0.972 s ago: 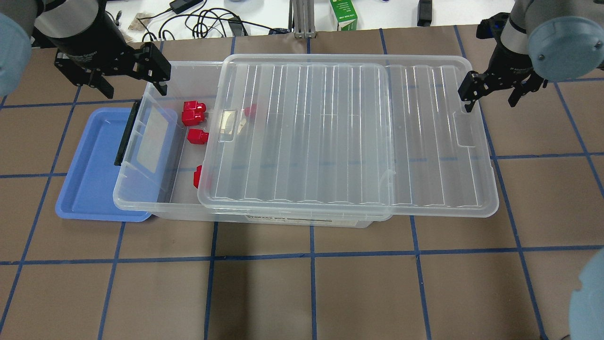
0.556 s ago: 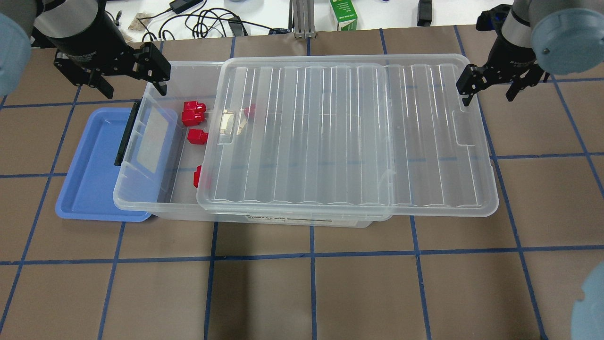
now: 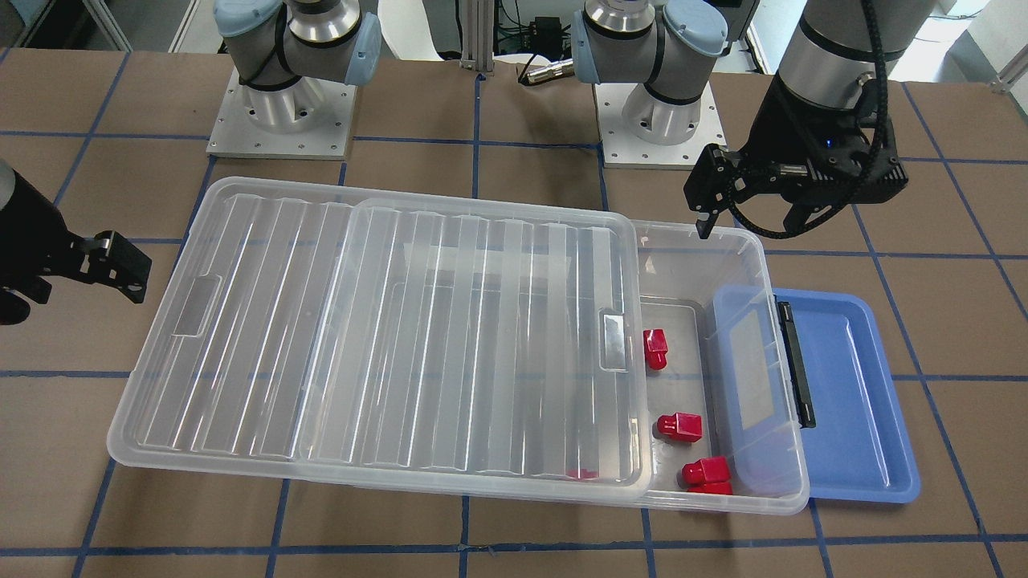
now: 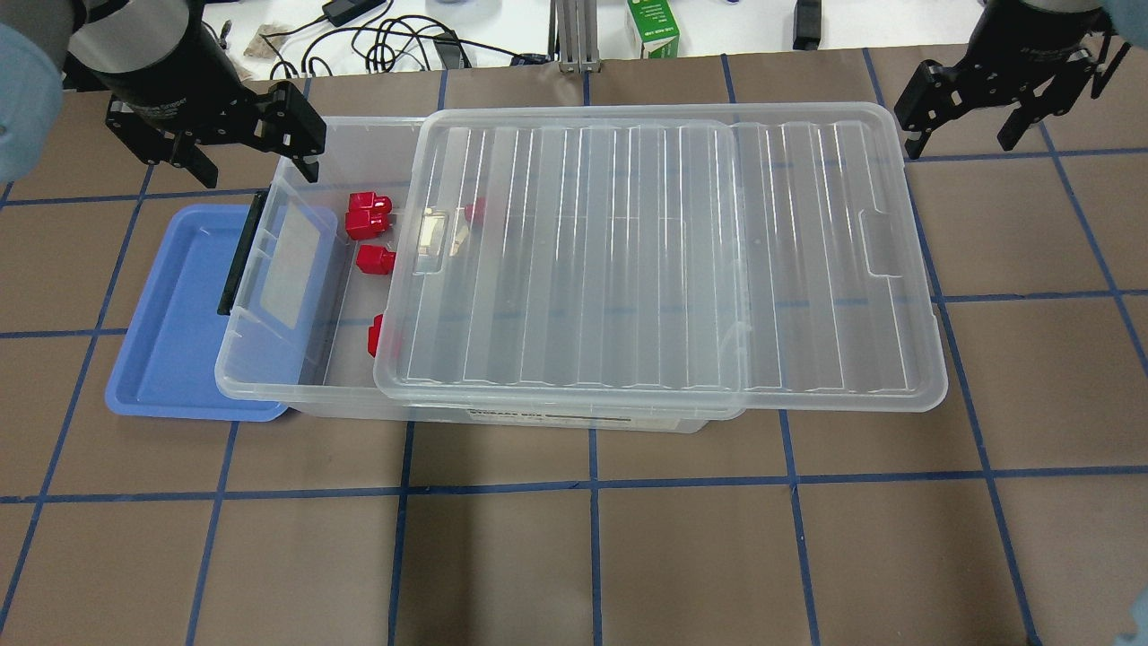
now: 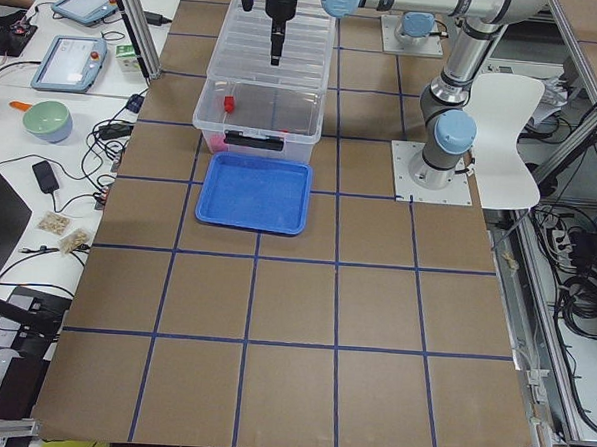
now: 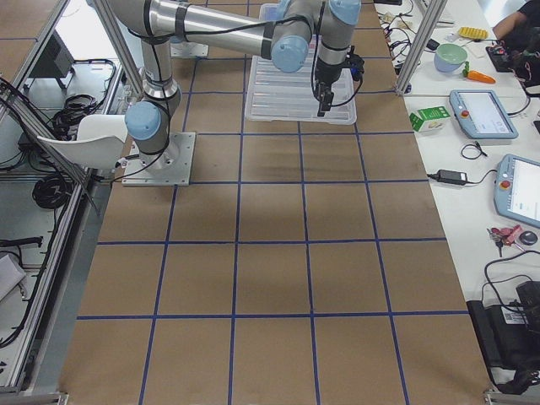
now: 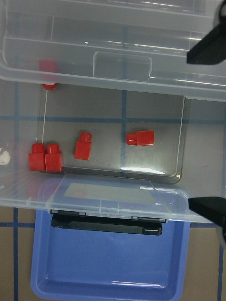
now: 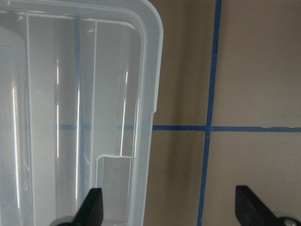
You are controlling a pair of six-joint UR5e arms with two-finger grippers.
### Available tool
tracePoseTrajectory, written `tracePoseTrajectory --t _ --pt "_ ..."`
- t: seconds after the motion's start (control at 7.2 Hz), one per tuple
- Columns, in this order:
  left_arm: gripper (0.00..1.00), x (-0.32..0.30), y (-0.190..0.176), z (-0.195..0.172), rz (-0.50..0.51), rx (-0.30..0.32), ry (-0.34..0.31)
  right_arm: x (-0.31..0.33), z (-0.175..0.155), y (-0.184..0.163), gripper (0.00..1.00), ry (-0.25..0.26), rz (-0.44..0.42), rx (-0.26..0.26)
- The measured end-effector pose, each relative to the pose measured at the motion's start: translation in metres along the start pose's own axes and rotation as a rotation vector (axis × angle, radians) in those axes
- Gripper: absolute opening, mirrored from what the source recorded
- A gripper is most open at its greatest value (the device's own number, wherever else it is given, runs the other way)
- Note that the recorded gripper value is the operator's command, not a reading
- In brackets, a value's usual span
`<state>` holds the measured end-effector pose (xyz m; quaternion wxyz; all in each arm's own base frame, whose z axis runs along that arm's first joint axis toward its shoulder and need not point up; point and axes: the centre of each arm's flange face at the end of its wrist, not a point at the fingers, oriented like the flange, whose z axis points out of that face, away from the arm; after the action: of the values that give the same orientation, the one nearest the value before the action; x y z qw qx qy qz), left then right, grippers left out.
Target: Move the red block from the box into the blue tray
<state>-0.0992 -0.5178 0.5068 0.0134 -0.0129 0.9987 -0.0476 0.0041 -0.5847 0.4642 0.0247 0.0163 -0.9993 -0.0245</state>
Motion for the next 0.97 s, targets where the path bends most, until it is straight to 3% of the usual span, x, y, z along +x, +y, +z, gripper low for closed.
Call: tracePoseTrajectory --t 0.14,0.42,0.69,0.97 --pt "1.0 -0.001 -0.001 0.012 0.006 -0.02 0.001 -0.001 -0.015 0.011 1.0 0.013 0.004 0.009" --pt "1.0 -0.005 -0.002 0.072 0.003 -0.075 0.003 -0.001 -0.017 0.02 1.0 0.03 0.004 -0.007" --pt "1.0 -0.008 -0.005 0.123 0.006 -0.103 0.004 -0.002 -0.003 0.021 1.0 0.021 0.008 -0.044" --pt "1.0 -0.01 -0.006 0.161 0.012 -0.165 0.008 -0.001 0.036 0.015 1.0 0.003 0.011 -0.101"
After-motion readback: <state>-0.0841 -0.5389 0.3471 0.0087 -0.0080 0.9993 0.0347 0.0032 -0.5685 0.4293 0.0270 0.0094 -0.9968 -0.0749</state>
